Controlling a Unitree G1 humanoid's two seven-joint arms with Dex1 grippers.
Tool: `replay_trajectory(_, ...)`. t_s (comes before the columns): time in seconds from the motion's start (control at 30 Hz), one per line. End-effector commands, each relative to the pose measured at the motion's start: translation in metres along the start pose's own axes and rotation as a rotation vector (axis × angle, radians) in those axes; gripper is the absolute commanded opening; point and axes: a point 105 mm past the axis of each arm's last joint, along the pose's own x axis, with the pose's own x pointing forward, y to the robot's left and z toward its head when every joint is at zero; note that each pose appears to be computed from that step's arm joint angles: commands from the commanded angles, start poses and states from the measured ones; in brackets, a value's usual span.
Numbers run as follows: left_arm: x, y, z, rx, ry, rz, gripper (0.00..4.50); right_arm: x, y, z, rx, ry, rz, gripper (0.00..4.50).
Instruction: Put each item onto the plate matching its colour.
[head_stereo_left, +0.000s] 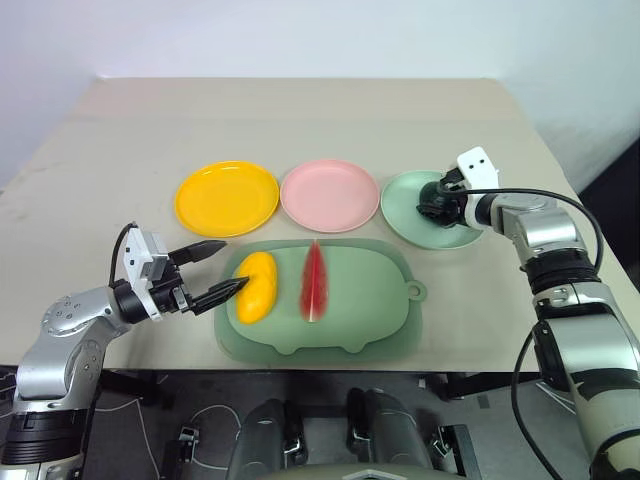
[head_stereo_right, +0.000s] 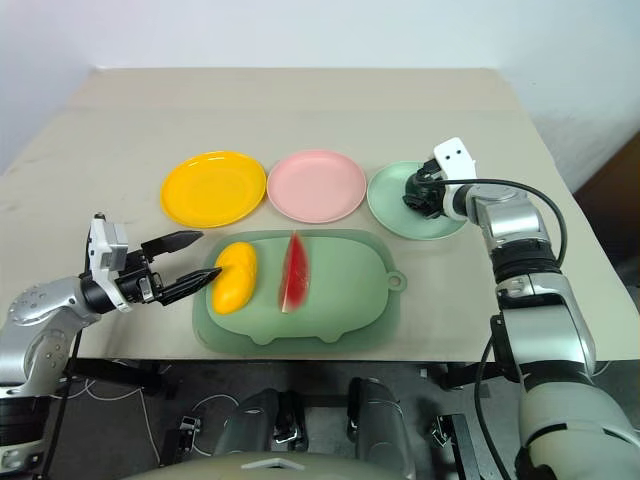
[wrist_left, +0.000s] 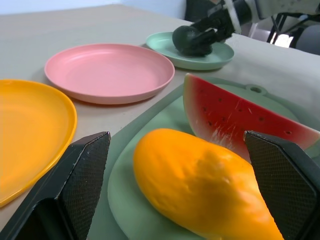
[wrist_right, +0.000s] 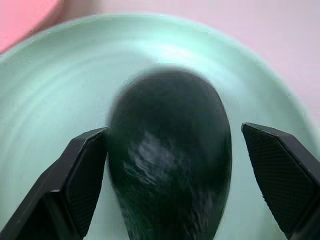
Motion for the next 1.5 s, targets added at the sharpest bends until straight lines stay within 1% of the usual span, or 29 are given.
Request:
replay_trajectory(0.03,-0.002,0.002,0.01,0.041,-0.025,0.003,4.5,-0.028,-0.008,0.03,-0.049,-0.057,-0.053,4.48)
replay_trajectory(0.1,-0.001,0.003,0.01,0.04,-0.027,-0.001,4.5,-0.039,-0.004,0.038,-0.01,-0.06,-0.059,4.48)
replay_trajectory(0.17,-0.001,0.006,0.008,0.039,-0.027,-0.003,4.5,-0.049,0.017,0.048,0.071,-0.087,0.015,4.48)
replay_trajectory(0.3,0.0,0.009,0.004,0.037,-0.025,-0.008,4.5,-0.059,0.074,0.055,0.176,-0.102,0.201,4.48)
replay_trajectory(0.43,0.001,0.012,-0.001,0.034,-0.028,-0.016,4.5,-0.067,0.136,0.059,0.265,-0.048,0.415,4.48)
replay_trajectory(0.53,0.002,0.014,-0.003,0.037,-0.031,-0.021,4.5,-0.065,0.168,0.051,0.29,0.006,0.52,4.48)
replay_trajectory(0.7,0.001,0.015,-0.006,0.041,-0.035,-0.025,4.5,-0.054,0.2,0.033,0.335,0.102,0.602,4.48)
replay_trajectory(0.8,0.002,0.014,-0.007,0.045,-0.039,-0.025,4.5,-0.049,0.208,0.032,0.349,0.133,0.611,4.48)
replay_trajectory(0.97,0.009,0.01,-0.001,0.052,-0.049,-0.03,4.5,-0.044,0.222,0.041,0.35,0.162,0.637,4.48)
replay_trajectory(1.1,0.012,0.01,0.002,0.055,-0.053,-0.027,4.5,-0.042,0.226,0.042,0.328,0.19,0.633,4.48)
replay_trajectory(1.17,0.012,0.01,0.002,0.054,-0.053,-0.024,4.5,-0.041,0.223,0.042,0.322,0.196,0.611,4.48)
replay_trajectory(1.3,0.011,0.009,0.002,0.051,-0.052,-0.019,4.5,-0.042,0.204,0.044,0.316,0.187,0.543,4.48)
replay_trajectory(1.4,0.01,0.01,0.0,0.047,-0.049,-0.017,4.5,-0.049,0.197,0.051,0.3,0.152,0.545,4.48)
replay_trajectory(1.5,0.009,0.011,-0.002,0.045,-0.047,-0.017,4.5,-0.053,0.197,0.057,0.298,0.13,0.564,4.48)
